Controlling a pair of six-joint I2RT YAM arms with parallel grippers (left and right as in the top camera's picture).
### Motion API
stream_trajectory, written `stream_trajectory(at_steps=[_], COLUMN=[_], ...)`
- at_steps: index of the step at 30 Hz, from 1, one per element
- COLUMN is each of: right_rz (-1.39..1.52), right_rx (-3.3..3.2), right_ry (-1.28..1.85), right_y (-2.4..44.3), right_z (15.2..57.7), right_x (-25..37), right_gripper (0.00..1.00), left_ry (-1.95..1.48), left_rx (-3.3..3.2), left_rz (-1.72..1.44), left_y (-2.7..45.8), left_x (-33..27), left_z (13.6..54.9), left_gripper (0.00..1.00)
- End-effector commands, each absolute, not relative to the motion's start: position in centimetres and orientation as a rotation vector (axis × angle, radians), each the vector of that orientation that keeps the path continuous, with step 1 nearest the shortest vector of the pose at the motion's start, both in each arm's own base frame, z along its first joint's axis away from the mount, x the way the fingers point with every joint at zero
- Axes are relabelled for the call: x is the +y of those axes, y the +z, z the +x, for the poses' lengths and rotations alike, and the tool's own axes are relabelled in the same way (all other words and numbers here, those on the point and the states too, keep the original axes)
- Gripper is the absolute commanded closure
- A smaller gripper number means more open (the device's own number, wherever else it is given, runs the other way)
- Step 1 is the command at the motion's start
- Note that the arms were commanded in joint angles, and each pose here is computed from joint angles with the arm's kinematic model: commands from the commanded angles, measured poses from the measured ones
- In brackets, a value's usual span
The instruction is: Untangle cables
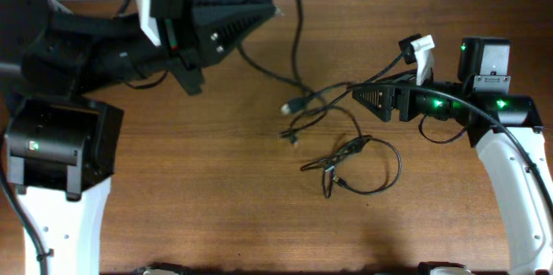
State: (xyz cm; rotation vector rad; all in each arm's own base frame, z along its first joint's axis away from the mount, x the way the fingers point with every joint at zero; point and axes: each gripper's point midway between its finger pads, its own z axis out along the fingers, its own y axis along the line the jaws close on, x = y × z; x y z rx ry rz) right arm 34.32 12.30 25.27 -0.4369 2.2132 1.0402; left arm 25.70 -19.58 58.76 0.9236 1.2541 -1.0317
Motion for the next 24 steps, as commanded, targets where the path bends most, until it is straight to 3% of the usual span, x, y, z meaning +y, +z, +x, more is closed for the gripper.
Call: stream_trajectory(at_steps=[1, 12, 24], right_rz=[-0.435, -0.537, -1.054], right_rx=[2.222, 2.076, 1.484], right_ry=[1.027, 1.271, 1.377], right_y=[25.1, 27.9, 32.8], right_z=[34.4, 32.7, 28.2], right_x=[12.0, 14.3, 17.5], right_gripper=[0.15, 0.14, 0.13], left_ry=[-0.997, -1.095, -1.159], left_rx=[1.272, 1.310, 1.287], left_rz=[0.874, 0.828, 0.887], left_y=[59.3, 59.7, 59.7], left_x=[-17.9, -18.1, -20.2], left_z=[26.4, 26.0, 24.5], left_gripper=[1.00, 1.00, 1.00])
